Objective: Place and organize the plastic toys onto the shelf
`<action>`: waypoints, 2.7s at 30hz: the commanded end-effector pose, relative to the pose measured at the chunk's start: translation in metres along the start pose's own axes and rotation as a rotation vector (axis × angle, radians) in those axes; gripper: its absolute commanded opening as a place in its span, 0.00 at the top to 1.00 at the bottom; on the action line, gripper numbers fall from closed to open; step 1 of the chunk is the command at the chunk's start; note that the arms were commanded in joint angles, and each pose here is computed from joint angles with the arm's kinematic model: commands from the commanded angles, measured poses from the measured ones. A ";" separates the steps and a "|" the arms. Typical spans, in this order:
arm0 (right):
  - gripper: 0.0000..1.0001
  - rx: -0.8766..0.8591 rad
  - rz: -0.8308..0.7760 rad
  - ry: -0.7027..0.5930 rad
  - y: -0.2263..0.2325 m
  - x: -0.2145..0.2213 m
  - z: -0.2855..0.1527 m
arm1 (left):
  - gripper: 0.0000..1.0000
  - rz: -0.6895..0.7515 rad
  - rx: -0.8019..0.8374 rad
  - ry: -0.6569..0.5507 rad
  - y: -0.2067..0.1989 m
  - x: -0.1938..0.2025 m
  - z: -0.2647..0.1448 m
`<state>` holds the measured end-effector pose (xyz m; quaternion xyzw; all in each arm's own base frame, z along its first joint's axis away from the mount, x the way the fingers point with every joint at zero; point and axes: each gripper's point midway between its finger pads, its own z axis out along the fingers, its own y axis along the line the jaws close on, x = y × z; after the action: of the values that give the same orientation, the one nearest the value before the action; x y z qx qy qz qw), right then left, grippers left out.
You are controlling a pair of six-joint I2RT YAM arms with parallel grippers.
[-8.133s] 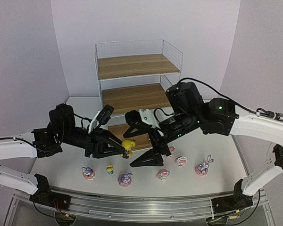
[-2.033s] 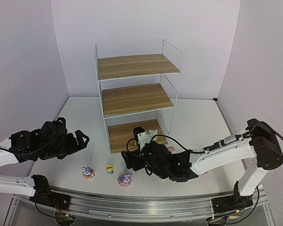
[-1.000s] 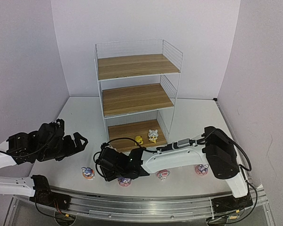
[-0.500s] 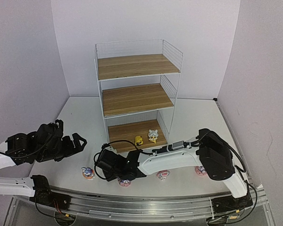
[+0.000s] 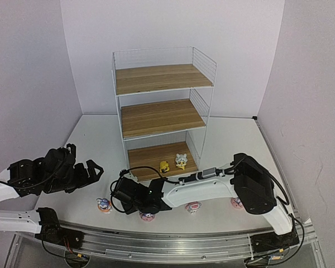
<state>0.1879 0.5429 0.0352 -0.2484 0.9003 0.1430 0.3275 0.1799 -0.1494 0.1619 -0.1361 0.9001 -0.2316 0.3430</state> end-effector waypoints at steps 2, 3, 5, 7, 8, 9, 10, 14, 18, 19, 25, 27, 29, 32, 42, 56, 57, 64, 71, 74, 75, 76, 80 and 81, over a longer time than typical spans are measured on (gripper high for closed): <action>0.89 -0.028 0.027 -0.068 0.008 -0.030 -0.021 | 0.00 -0.004 0.029 -0.020 -0.004 -0.005 -0.003; 0.89 -0.034 0.029 -0.071 0.008 -0.033 -0.026 | 0.00 -0.004 0.028 -0.021 -0.003 -0.005 -0.003; 0.89 -0.044 0.034 -0.085 0.007 -0.040 -0.038 | 0.00 -0.004 0.026 -0.023 -0.002 -0.005 -0.004; 0.89 -0.036 0.033 -0.113 0.001 -0.050 -0.052 | 0.00 -0.004 0.023 -0.026 -0.001 -0.006 -0.005; 0.89 -0.023 0.031 -0.126 -0.004 -0.053 -0.057 | 0.00 -0.005 0.024 -0.027 -0.001 -0.006 -0.005; 0.90 -0.011 0.030 -0.140 -0.009 -0.057 -0.062 | 0.00 -0.006 0.025 -0.029 -0.001 -0.006 -0.006; 0.90 -0.004 0.027 -0.150 -0.013 -0.060 -0.067 | 0.00 -0.004 0.026 -0.029 -0.001 -0.006 -0.006; 0.90 0.030 0.051 -0.150 -0.040 -0.066 -0.071 | 0.00 -0.006 0.015 -0.031 0.000 -0.007 -0.005; 0.91 0.077 0.070 -0.140 -0.069 -0.068 -0.063 | 0.00 0.000 -0.005 -0.022 0.000 -0.005 -0.001; 0.91 0.078 0.078 -0.131 -0.074 -0.069 -0.060 | 0.00 0.002 -0.011 -0.019 0.000 -0.004 0.001; 0.92 0.089 0.080 -0.134 -0.089 -0.078 -0.037 | 0.00 0.004 -0.020 -0.011 0.000 -0.002 0.004; 0.92 0.087 0.074 -0.145 -0.091 -0.083 -0.029 | 0.00 0.003 -0.018 -0.013 0.000 -0.002 0.003; 0.92 0.102 0.070 -0.165 -0.096 -0.088 -0.024 | 0.00 0.001 -0.018 -0.016 0.002 -0.003 0.002; 0.92 0.111 0.067 -0.169 -0.100 -0.092 -0.014 | 0.00 0.000 -0.022 -0.017 0.005 -0.003 0.001; 0.91 0.124 0.046 -0.199 -0.096 -0.093 0.007 | 0.00 -0.018 -0.037 -0.023 0.009 -0.004 -0.001; 0.89 0.134 0.055 -0.235 -0.094 -0.099 0.027 | 0.00 -0.040 -0.041 -0.029 0.015 -0.003 -0.003; 0.89 0.135 0.059 -0.235 -0.095 -0.099 0.028 | 0.00 -0.040 -0.040 -0.029 0.015 -0.003 -0.003; 0.87 0.149 0.074 -0.245 -0.099 -0.101 0.034 | 0.00 -0.043 -0.039 -0.027 0.016 -0.001 0.000; 0.84 0.154 0.073 -0.256 -0.100 -0.103 0.036 | 0.00 -0.040 -0.036 -0.031 0.013 -0.002 0.000; 0.82 0.156 0.076 -0.256 -0.102 -0.104 0.038 | 0.00 -0.039 -0.036 -0.031 0.012 -0.002 0.001; 0.81 0.157 0.077 -0.256 -0.102 -0.104 0.039 | 0.00 -0.039 -0.036 -0.030 0.011 -0.002 0.001; 0.80 0.157 0.079 -0.256 -0.103 -0.103 0.040 | 0.00 -0.038 -0.036 -0.028 0.011 -0.002 0.002; 0.78 0.153 0.078 -0.253 -0.102 -0.102 0.042 | 0.00 -0.037 -0.039 -0.026 0.011 -0.002 0.003; 0.78 0.151 0.078 -0.253 -0.101 -0.102 0.042 | 0.00 -0.037 -0.039 -0.026 0.011 -0.002 0.003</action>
<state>0.3232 0.5041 0.0559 -0.1801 0.8751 0.1082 0.4359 0.1777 -0.1381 0.1500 -0.1558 0.9033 -0.2114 0.3393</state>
